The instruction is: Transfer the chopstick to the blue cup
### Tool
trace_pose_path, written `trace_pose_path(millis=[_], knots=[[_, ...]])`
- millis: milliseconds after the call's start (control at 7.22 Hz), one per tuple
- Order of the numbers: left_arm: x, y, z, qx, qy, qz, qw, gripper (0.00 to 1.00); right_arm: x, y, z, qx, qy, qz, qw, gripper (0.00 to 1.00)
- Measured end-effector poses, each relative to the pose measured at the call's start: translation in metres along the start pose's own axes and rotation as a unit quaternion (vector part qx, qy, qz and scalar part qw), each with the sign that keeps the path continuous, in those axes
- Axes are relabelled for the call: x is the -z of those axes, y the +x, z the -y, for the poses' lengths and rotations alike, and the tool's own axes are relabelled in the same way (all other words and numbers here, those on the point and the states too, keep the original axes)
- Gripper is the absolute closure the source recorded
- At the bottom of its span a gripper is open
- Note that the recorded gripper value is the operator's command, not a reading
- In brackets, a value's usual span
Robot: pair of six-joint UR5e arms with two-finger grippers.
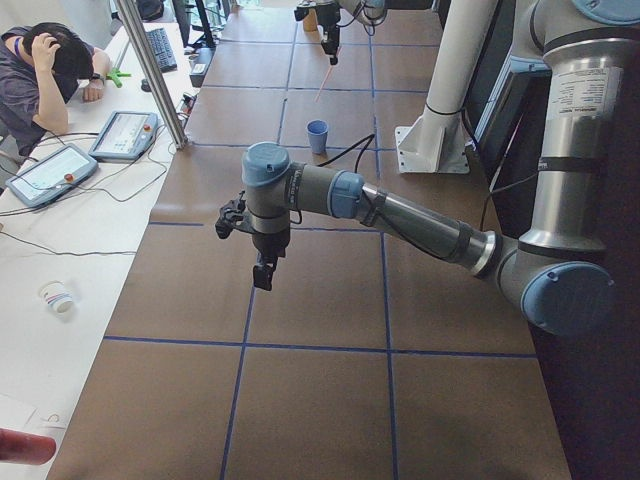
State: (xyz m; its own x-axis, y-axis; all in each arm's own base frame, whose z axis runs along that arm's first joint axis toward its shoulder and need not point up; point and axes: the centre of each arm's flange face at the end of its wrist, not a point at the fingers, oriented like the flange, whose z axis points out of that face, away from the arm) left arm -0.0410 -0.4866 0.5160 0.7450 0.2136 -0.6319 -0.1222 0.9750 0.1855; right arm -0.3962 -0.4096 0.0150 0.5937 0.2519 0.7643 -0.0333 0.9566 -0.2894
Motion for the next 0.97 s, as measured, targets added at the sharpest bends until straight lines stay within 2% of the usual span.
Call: trace_pose_path(millis=[416,693,831,970], knots=[[-0.007,-0.011,-0.010,0.003,-0.006,-0.011,0.9999,0.00,-0.055,-0.039,0.003,0.010,-0.003,-0.016,0.9998,1.00],[-0.006,-0.011,-0.011,0.005,-0.004,-0.021,0.9998,0.00,-0.073,-0.038,0.008,0.007,-0.003,-0.028,0.9996,0.99],[-0.006,-0.011,-0.011,0.005,-0.003,-0.022,0.9997,0.00,-0.078,-0.036,0.009,0.005,-0.005,-0.032,0.9994,0.74],[-0.006,-0.011,-0.012,0.005,-0.003,-0.022,0.9997,0.00,-0.082,-0.035,0.010,0.004,-0.006,-0.035,0.9994,0.01]])
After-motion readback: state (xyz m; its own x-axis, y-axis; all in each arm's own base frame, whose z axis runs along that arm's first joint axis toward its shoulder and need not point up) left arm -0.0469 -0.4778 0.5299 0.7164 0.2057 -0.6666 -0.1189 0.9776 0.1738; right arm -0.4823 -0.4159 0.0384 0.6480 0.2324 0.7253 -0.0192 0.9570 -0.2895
